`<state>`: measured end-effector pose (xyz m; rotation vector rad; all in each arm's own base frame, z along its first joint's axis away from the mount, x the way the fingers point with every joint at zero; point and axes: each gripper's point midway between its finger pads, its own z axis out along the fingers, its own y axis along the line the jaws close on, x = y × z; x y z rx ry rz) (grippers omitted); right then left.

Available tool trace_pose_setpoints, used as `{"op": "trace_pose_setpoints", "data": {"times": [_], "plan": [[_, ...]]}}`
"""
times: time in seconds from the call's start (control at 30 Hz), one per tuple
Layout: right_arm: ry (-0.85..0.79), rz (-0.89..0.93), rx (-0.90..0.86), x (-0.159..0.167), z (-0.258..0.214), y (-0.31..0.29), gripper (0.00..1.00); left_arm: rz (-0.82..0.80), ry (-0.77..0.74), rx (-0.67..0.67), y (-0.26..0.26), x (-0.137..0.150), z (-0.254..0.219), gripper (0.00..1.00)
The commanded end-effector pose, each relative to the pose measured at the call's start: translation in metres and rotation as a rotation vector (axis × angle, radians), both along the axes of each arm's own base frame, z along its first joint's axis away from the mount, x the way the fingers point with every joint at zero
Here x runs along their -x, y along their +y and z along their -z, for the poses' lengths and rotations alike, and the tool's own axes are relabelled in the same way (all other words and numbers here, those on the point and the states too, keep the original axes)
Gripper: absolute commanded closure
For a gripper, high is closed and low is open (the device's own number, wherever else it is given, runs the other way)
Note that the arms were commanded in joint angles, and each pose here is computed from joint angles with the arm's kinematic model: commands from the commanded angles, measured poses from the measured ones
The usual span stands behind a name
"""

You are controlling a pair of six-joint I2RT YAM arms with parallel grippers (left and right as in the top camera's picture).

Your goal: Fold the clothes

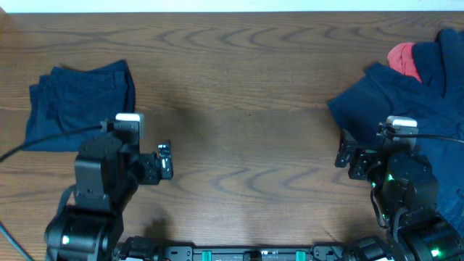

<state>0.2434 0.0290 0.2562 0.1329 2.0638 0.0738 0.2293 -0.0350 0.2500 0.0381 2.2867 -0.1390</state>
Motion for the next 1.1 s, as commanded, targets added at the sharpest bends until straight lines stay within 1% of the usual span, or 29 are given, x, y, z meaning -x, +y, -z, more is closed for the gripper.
{"op": "trace_pose_setpoints", "data": {"times": [0.0, 0.47, 0.8, 0.97, 1.07], "plan": [[0.035, -0.003, -0.011, 0.003, 0.009, 0.001, 0.01, -0.003, -0.011, -0.003, 0.001, 0.002, 0.002, 0.02], [0.170, -0.008, 0.028, 0.021, 0.037, -0.003, 0.01, -0.003, -0.001, -0.004, 0.001, 0.002, 0.004, 0.02], [0.221, -0.007, 0.044, 0.030, 0.046, -0.006, 0.01, -0.003, -0.001, -0.005, 0.001, 0.002, 0.004, 0.02], [0.172, -0.047, 0.071, 0.024, 0.040, -0.004, 0.01, -0.003, -0.001, -0.005, 0.001, 0.002, 0.004, 0.02], [0.051, -0.152, 0.114, 0.011, 0.032, 0.005, 0.01, -0.003, -0.001, -0.004, 0.001, 0.002, 0.004, 0.02]]}}
